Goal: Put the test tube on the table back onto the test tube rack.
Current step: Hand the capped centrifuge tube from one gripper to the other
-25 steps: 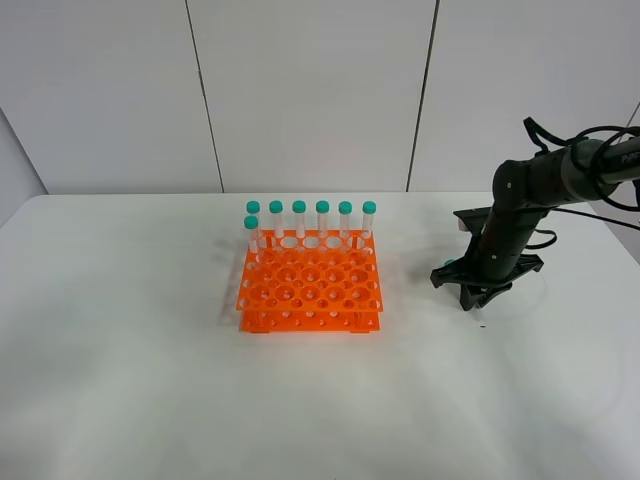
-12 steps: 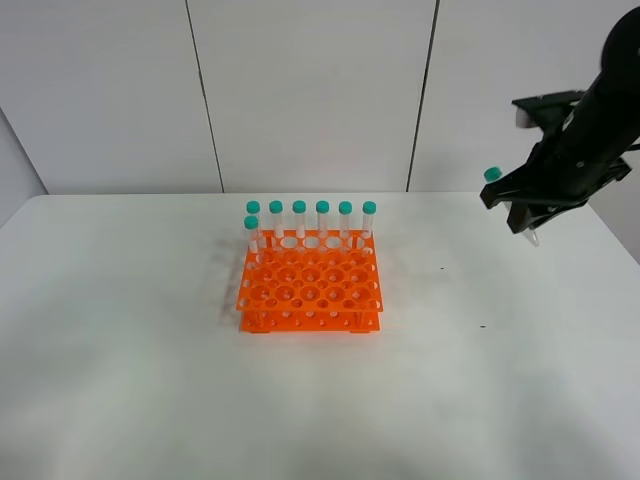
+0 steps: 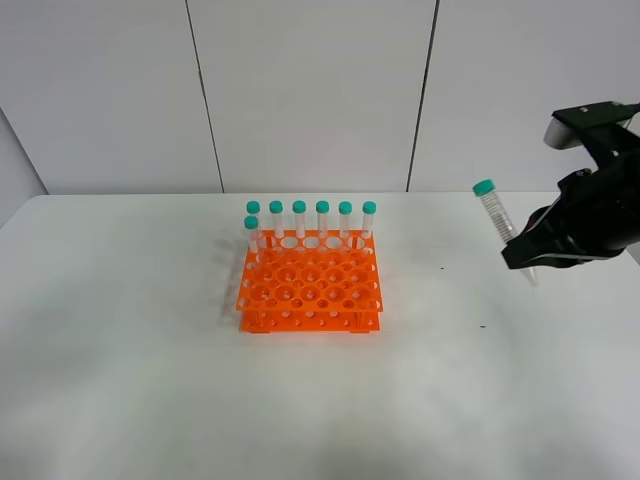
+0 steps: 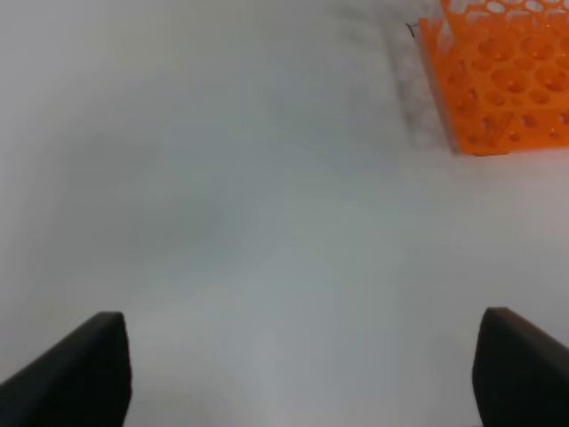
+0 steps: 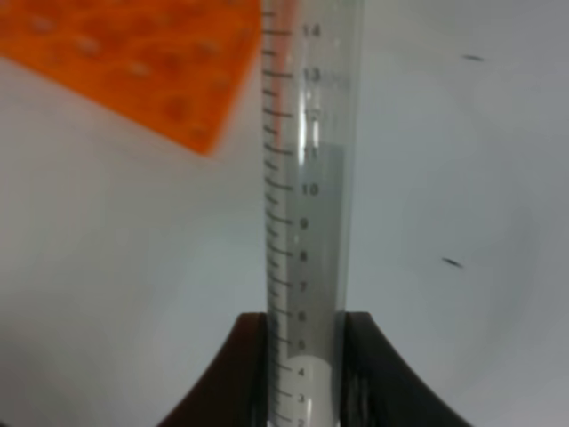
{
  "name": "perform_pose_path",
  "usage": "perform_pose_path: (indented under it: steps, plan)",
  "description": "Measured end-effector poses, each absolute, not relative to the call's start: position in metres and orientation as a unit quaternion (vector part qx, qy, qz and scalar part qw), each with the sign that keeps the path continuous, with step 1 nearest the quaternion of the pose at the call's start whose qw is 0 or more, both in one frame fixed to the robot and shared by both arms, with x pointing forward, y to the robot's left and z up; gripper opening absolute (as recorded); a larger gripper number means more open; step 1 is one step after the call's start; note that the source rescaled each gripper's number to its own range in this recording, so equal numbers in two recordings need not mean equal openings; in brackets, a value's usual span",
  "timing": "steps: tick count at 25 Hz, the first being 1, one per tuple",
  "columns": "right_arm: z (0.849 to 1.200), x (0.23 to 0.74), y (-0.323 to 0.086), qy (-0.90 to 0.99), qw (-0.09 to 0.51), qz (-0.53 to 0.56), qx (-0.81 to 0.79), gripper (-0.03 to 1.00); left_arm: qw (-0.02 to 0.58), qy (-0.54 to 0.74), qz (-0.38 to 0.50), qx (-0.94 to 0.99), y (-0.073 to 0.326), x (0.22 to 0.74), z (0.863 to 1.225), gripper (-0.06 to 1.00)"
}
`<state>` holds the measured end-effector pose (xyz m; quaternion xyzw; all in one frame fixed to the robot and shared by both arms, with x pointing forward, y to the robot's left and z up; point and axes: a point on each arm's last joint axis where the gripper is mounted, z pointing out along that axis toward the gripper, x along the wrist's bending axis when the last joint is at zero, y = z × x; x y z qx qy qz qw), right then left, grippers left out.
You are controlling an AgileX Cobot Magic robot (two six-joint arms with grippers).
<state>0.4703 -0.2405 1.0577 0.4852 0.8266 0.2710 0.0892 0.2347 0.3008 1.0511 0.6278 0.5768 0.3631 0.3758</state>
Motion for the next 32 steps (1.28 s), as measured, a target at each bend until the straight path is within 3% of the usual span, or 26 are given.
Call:
perform_pose_path:
  steps: [7, 15, 19, 25, 32]
  plan:
    - [1.06, 0.465, -0.2, 0.855, 0.094, 0.352, 0.37, 0.03, 0.376, 0.577, 0.363, 0.628, 0.301, 0.235, 1.051, 1.0]
    - [1.02, 0.47, -0.158, 0.894, 0.015, 0.325, 0.309, 0.03, 0.383, 0.576, 0.367, 0.622, 0.301, 0.234, 1.054, 1.0]
    - [1.017, 0.466, -0.138, 0.898, 0.011, 0.346, 0.271, 0.03, 0.41, 0.573, 0.354, 0.616, 0.296, 0.242, 1.078, 1.0]
    - [1.021, 0.466, -0.128, 0.885, 0.017, 0.378, 0.27, 0.03, 0.445, 0.567, 0.296, 0.627, 0.282, 0.299, 1.114, 1.0]
    - [1.022, 0.468, -0.127, 0.879, 0.022, 0.389, 0.277, 0.03, 0.475, 0.56, 0.156, 0.66, 0.255, 0.4, 1.091, 1.0]
